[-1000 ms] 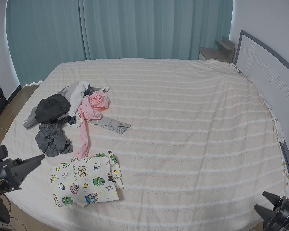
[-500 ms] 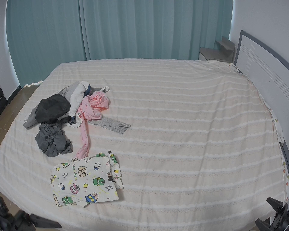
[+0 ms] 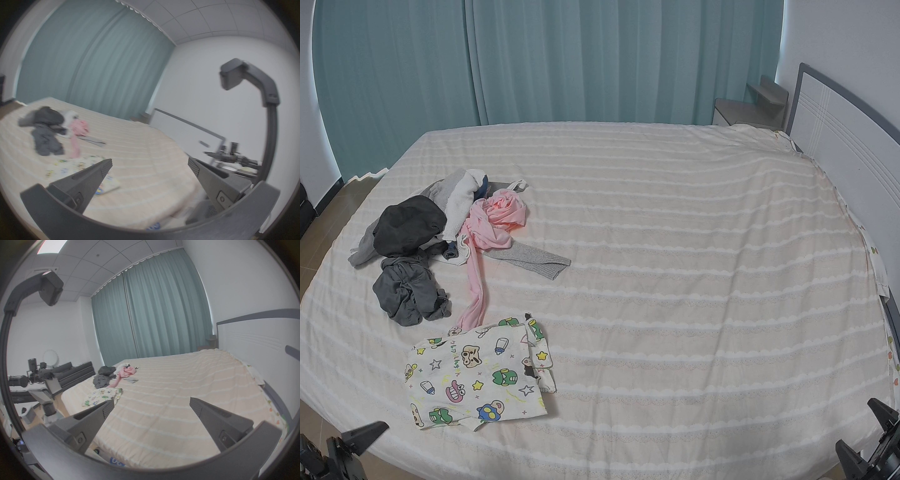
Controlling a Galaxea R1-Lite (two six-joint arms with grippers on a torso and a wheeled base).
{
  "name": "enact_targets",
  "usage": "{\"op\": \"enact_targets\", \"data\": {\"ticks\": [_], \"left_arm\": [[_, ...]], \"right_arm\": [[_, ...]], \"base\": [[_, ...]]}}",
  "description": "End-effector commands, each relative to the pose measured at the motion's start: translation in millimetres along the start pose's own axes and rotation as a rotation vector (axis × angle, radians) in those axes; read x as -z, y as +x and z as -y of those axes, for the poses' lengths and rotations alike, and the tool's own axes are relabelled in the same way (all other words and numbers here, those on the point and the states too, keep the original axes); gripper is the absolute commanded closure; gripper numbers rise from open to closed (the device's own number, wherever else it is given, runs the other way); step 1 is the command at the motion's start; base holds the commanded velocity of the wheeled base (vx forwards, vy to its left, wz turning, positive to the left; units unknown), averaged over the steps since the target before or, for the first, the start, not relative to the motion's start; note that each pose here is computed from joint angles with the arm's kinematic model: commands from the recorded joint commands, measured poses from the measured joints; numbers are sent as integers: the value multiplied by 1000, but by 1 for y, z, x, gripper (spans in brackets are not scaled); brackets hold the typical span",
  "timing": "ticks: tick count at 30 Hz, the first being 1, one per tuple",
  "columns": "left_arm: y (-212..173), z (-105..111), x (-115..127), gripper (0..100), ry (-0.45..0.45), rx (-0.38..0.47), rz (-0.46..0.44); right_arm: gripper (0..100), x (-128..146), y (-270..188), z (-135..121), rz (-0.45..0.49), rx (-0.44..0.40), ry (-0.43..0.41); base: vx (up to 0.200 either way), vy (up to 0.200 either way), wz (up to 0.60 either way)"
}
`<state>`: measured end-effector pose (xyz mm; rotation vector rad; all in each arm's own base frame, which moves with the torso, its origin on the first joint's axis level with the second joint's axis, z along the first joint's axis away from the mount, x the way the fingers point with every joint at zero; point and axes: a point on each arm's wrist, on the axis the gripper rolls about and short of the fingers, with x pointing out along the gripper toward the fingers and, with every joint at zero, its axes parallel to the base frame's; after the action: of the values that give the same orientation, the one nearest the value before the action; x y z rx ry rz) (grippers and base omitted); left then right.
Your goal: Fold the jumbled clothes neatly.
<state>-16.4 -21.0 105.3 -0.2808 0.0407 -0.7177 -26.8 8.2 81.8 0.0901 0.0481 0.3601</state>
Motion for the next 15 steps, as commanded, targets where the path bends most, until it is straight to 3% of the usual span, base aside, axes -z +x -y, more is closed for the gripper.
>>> {"op": "enact_targets", "data": {"ticks": [1,3,6,7,15], "left_arm": [[-14,-22,17,0,160,-980,81],[-14,-22,18,0,151,-990,73],[-14,-22,18,0,151,-990,73],[-14,-22,18,0,161,-983,66],[-14,-22,18,0,160,-981,66]], "right_arm": [[0,2,-2,8,8,338,-190],[0,2,-1,8,-3,335,-266],[0,2,-1,8,-3,335,-266],[0,2,0,5,9,220,-363],[0,2,0,5,19,195,-301]], "base": [[0,0,0],[0,0,0],[0,0,0],[0,0,0],[0,0,0]]}}
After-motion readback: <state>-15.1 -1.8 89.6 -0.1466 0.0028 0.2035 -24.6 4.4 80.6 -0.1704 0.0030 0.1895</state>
